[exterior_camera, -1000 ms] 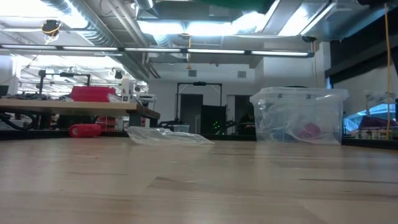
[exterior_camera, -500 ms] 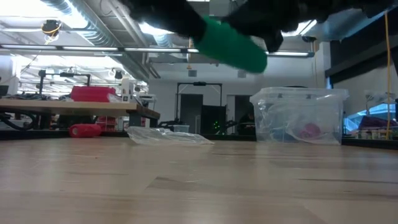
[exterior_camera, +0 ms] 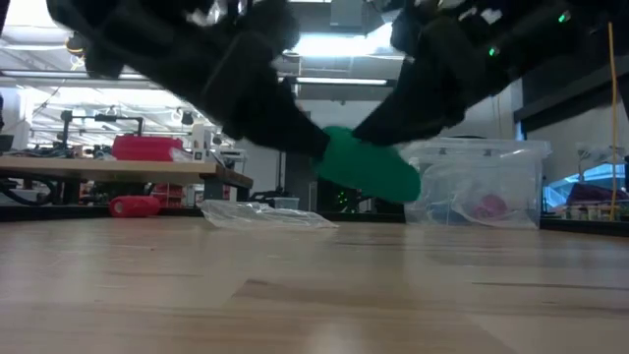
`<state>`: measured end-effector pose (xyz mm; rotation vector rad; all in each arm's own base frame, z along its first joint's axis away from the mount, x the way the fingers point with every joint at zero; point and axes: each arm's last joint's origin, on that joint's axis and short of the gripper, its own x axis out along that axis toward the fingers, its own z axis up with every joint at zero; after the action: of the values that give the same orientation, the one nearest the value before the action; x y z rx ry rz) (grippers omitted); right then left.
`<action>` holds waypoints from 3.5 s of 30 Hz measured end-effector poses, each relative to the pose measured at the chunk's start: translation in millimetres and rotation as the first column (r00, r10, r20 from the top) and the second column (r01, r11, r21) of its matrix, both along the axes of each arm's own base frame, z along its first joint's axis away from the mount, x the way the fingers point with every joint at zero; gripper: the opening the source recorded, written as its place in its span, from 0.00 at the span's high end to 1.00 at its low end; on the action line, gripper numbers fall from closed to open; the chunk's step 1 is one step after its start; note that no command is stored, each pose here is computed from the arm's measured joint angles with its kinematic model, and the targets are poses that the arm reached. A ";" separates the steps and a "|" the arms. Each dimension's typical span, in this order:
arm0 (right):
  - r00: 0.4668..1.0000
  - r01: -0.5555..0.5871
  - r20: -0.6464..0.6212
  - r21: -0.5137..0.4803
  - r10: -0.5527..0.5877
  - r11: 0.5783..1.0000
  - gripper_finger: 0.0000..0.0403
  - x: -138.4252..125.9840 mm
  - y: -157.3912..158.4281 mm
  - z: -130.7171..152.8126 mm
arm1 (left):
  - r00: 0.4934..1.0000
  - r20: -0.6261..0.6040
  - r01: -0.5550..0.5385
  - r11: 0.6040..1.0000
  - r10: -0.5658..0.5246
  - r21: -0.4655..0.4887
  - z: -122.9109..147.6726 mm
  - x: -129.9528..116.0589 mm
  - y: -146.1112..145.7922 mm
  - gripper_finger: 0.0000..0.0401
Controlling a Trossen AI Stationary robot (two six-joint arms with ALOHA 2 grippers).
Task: Roll bandage
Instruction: Roll the green bandage
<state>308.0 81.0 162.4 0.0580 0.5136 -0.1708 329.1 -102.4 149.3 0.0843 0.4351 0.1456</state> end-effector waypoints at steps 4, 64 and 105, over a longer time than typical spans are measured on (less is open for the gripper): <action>0.999 -0.027 -0.041 -0.018 0.026 0.999 0.54 5.1 -8.6 -10.8 | 1.000 0.002 0.026 0.998 -0.026 -0.065 -16.6 -11.0 18.3 1.00; 0.952 -0.289 -0.142 -0.133 0.270 0.948 0.54 27.4 -68.4 -42.9 | 0.983 -0.155 0.119 0.980 -0.094 0.157 -37.5 -19.6 55.7 1.00; 0.860 -0.375 -0.369 0.012 0.352 0.927 0.79 53.4 -75.9 -49.0 | 0.986 -0.151 0.081 0.992 -0.067 0.093 -37.2 -20.1 55.5 0.91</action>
<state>361.4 5.1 113.5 -0.1344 0.8818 0.1808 309.0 -46.9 112.1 0.2098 0.5720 0.0879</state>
